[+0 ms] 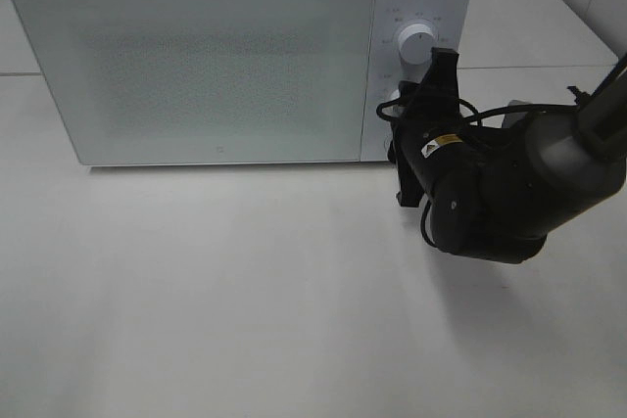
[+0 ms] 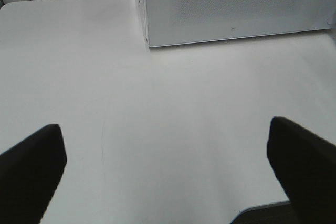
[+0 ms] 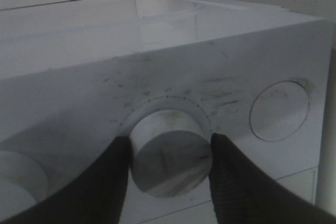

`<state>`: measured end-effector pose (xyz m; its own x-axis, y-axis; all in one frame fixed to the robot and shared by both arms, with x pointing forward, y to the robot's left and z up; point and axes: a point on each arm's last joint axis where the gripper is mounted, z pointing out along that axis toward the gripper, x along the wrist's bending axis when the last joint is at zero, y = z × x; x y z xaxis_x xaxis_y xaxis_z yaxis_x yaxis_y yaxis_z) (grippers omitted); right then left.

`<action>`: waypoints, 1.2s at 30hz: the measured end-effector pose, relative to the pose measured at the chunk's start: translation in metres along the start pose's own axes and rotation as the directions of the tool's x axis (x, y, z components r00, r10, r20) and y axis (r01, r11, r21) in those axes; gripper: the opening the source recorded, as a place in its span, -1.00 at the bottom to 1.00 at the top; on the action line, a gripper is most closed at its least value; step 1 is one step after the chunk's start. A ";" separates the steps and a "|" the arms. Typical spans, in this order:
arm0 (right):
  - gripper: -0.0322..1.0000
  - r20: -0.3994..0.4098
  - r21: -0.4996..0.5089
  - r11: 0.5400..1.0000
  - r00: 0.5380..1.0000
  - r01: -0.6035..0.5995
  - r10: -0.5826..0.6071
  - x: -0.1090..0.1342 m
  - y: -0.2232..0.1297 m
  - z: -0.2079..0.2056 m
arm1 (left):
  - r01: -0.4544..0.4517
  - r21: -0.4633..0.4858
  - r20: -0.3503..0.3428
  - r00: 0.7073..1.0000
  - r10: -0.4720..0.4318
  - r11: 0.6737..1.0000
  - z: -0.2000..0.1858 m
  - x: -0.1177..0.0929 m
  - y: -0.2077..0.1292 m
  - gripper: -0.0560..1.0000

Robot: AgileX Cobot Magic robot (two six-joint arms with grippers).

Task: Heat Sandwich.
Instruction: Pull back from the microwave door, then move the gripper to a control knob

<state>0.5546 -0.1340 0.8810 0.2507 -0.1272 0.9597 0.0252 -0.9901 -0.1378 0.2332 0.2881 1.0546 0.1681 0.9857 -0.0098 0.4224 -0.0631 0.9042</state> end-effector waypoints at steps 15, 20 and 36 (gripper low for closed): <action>-0.08 -0.005 0.006 0.997 0.997 -0.075 0.075 0.001 0.000 0.000 | 0.000 0.000 0.000 1.000 0.000 1.000 0.000 0.000 0.000 0.97; -0.08 -0.005 0.006 0.997 0.997 -0.075 0.075 0.001 0.000 0.000 | 0.000 0.000 0.000 1.000 0.000 1.000 0.000 0.000 0.000 0.98; 0.22 0.014 0.030 1.000 1.000 -0.005 0.005 -0.001 -0.002 0.000 | 0.000 0.000 0.000 1.000 0.000 1.000 0.000 0.000 0.000 0.98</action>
<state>0.5543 -0.1317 0.8801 0.2647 -0.1314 0.9553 0.0529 -0.9872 -0.1504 0.2332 0.2881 1.0546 0.1681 0.9857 -0.0098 0.4224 -0.0631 0.9042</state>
